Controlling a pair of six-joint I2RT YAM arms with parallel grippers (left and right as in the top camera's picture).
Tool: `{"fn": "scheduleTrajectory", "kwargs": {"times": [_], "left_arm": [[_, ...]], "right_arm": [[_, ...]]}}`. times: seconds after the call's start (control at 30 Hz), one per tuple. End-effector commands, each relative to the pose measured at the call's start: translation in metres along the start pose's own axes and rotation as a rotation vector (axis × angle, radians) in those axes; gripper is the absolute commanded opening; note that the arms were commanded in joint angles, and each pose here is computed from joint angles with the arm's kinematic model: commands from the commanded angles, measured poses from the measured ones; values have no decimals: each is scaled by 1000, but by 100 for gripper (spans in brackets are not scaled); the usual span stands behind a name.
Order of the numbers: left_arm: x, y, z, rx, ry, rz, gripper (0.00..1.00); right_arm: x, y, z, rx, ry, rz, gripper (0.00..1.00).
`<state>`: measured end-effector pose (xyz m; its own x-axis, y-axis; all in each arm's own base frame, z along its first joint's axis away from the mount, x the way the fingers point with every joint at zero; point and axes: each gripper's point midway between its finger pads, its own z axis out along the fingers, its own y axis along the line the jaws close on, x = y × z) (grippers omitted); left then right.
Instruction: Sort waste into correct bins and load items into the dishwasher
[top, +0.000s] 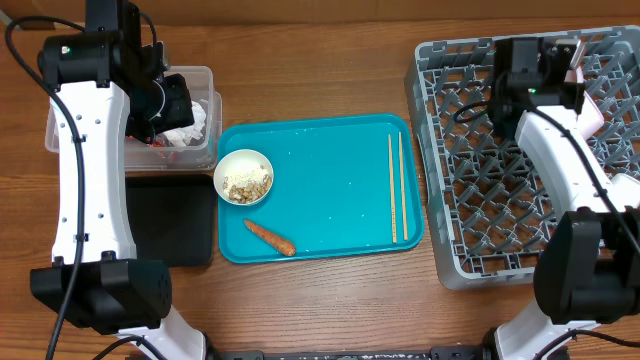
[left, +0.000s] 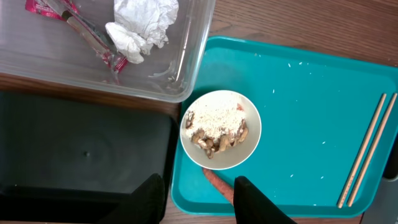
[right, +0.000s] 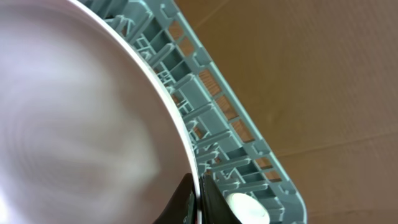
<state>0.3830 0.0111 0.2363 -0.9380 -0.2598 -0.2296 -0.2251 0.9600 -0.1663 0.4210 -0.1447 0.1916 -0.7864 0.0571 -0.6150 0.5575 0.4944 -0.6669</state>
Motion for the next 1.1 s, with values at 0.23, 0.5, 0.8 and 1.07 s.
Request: {"fn": "scheduleTrajectory", "kwargs": {"times": [0.23,0.5,0.8,1.07], "left_arm": [[-3,0,-13,3,-41,-8,40],[-3,0,-13,3,-41,-7,41],[-2,-1,-13,10,-39,-11,41],[-2,-1,-13,10,-39,-11,42]], "right_arm": [[-17,45,-51,-99,-122,17,35],[-14,52,-80,-141,-149,-33,90],[-2,86,-173,-781,-112,-44,98],[52,128,-227,-1180,134,-134,91]]}}
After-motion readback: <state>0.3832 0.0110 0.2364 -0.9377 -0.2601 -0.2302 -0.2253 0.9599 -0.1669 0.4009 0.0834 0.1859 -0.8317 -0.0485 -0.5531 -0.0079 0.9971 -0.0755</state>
